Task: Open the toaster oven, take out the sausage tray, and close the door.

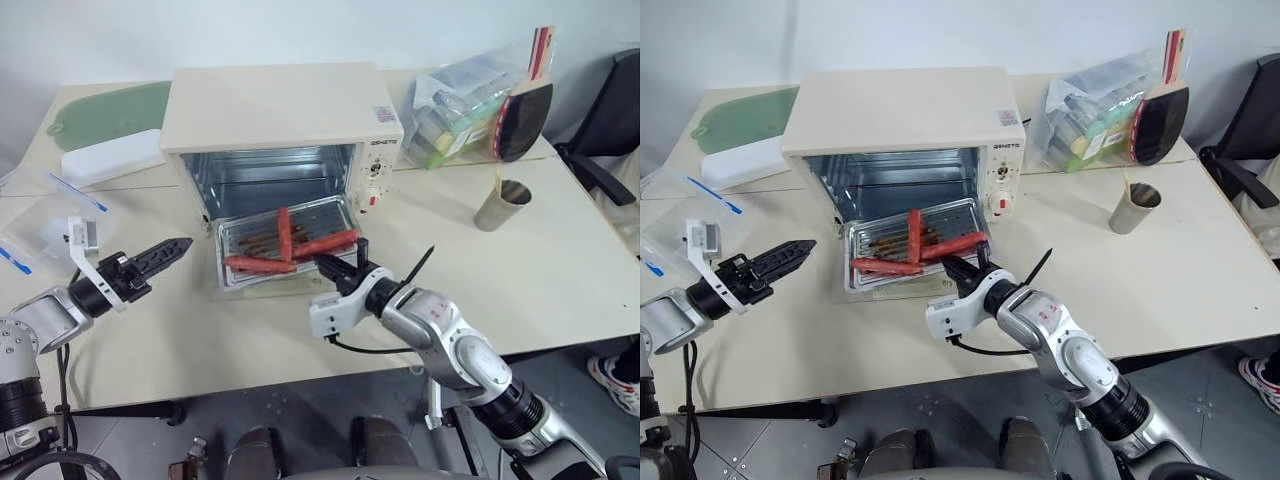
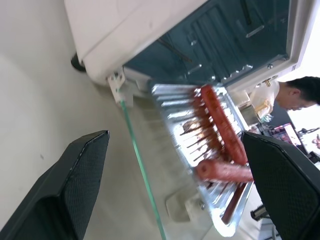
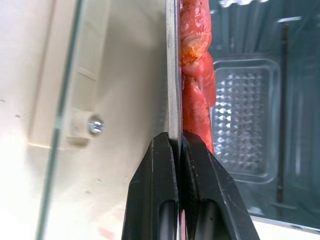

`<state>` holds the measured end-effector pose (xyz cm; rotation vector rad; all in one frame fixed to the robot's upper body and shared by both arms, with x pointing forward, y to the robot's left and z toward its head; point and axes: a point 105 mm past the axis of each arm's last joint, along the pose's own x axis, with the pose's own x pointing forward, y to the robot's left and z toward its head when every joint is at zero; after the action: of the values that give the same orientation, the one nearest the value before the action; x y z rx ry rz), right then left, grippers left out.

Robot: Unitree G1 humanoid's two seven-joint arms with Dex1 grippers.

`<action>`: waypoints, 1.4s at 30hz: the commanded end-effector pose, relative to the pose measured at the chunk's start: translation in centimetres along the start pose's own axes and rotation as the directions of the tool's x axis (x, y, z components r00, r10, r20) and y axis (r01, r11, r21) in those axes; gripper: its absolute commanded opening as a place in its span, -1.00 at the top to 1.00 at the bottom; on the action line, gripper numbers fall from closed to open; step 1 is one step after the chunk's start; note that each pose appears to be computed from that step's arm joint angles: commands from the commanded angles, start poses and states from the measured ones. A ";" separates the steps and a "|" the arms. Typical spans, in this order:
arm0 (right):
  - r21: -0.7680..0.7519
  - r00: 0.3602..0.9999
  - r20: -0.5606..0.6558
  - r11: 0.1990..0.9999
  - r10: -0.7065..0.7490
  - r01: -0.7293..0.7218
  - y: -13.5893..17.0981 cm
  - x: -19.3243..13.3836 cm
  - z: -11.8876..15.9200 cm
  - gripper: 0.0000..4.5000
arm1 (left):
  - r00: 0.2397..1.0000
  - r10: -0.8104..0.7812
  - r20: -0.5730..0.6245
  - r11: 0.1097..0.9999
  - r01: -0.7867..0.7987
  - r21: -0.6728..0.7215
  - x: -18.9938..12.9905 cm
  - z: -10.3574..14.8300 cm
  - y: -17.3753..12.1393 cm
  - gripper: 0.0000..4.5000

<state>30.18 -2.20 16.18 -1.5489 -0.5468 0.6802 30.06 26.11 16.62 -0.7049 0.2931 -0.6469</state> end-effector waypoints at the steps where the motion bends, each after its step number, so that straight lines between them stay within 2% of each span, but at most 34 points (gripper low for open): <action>1: -0.038 0.994 0.050 0.994 -0.099 0.101 -2.2 -1.5 0.4 1.00 | 0.999 -0.038 0.005 0.999 0.038 -0.023 0.0 0.4 -1.0 -1.00; 9: -0.063 0.978 0.166 0.989 -0.123 0.135 -2.1 -2.8 1.5 1.00 | 0.994 -0.111 0.017 0.981 0.112 -0.158 0.5 0.6 -2.7 -1.00; 17: -0.068 0.967 0.188 0.980 -0.172 0.187 -3.2 -2.9 1.1 1.00 | 0.983 -0.181 -0.040 0.942 0.161 -0.296 1.2 -1.8 -3.8 -1.00; 30: -0.081 0.970 0.177 0.980 -0.166 0.183 -3.2 -2.3 0.3 1.00 | 0.984 -0.179 0.002 0.909 0.166 -0.383 3.0 -3.2 -5.3 -1.00; 34: -0.071 0.968 0.194 0.982 -0.161 0.178 -3.2 -2.4 0.7 1.00 | 0.983 -0.185 0.012 0.899 0.174 -0.401 3.8 -3.2 -5.3 -0.63; 38: -0.048 0.967 0.207 0.985 -0.150 0.164 -2.9 -2.6 0.8 1.00 | 0.980 -0.197 -0.042 0.900 0.164 -0.403 4.3 -4.4 -5.7 -0.15; 42: -0.015 0.957 0.259 0.990 -0.131 0.139 -2.5 -3.0 1.6 1.00 | 0.985 -0.170 -0.020 0.894 0.146 -0.425 4.4 -4.2 -5.0 0.38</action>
<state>28.30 -3.28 17.26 -1.5021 -0.7664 0.7778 29.24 18.15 16.16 -1.1354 0.4639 -0.7616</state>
